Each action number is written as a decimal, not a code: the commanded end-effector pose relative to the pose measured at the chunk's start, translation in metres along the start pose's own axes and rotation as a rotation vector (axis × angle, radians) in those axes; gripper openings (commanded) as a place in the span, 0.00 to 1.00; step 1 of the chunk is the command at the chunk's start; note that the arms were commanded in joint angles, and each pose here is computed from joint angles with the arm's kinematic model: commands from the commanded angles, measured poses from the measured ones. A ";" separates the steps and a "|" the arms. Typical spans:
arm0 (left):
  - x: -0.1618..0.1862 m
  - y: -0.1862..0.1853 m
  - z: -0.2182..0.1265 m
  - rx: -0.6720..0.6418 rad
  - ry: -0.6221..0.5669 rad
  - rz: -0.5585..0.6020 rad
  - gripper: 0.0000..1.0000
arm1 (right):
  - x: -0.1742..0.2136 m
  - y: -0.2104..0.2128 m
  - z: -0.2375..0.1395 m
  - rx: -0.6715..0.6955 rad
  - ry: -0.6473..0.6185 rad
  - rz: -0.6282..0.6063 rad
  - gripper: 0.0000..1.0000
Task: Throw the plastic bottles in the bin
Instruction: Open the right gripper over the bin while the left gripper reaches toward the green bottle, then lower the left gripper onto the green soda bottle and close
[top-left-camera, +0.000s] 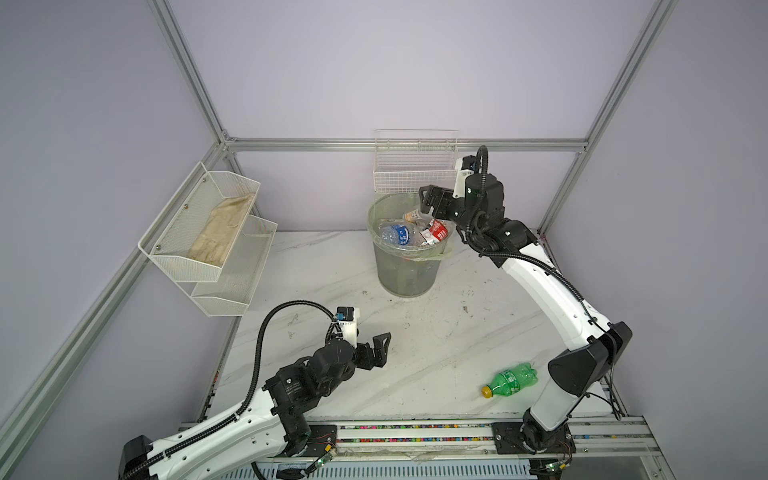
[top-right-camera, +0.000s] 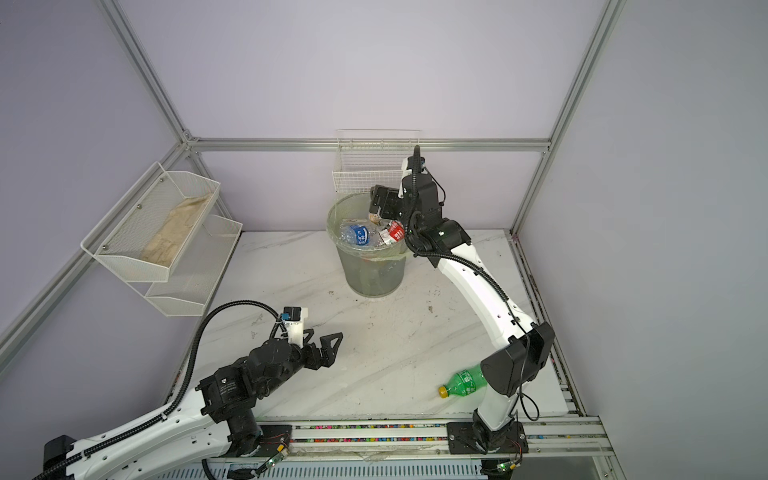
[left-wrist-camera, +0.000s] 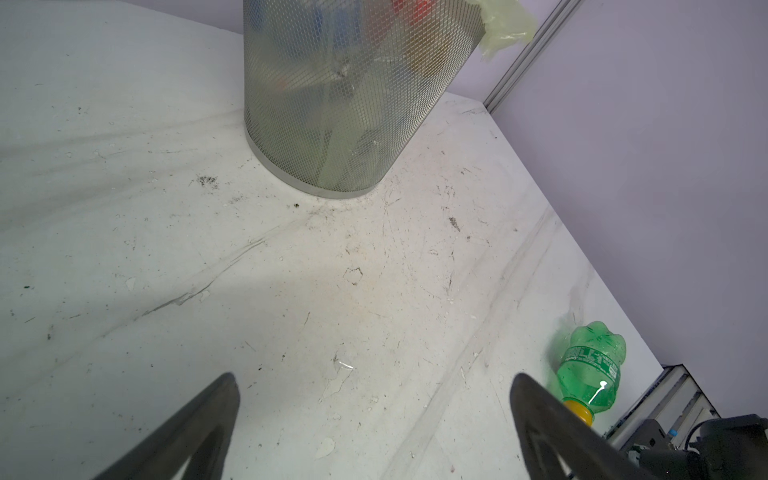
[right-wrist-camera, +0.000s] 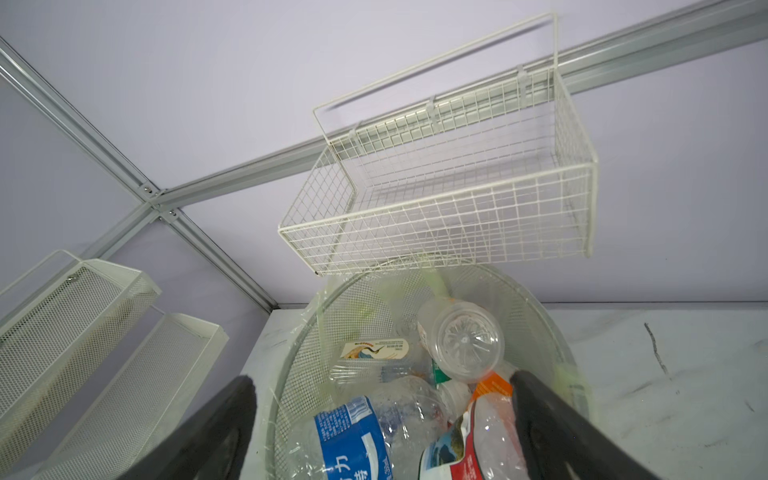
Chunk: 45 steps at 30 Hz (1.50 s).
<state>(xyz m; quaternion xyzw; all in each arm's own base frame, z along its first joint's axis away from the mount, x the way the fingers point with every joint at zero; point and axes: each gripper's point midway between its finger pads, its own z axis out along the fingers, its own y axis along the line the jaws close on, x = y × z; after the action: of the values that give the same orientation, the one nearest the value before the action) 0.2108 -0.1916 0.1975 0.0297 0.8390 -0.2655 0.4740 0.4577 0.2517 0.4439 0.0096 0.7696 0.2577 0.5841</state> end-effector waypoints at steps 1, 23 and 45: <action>-0.013 -0.008 -0.005 0.021 -0.037 -0.008 1.00 | -0.016 0.002 -0.017 0.002 -0.040 -0.012 0.97; -0.020 -0.102 0.030 0.197 0.046 0.269 1.00 | -0.018 -0.026 -0.130 0.026 -0.104 0.115 0.97; 0.075 -0.276 0.123 0.591 0.313 0.481 0.97 | 0.009 -0.078 -0.190 0.063 -0.083 0.291 0.97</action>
<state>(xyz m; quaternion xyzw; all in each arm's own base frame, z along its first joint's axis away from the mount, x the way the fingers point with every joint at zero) 0.1870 -0.4619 0.1473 0.3812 0.8071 -0.3075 0.3297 0.3113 0.1169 0.4417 0.1454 0.7424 0.3134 0.5741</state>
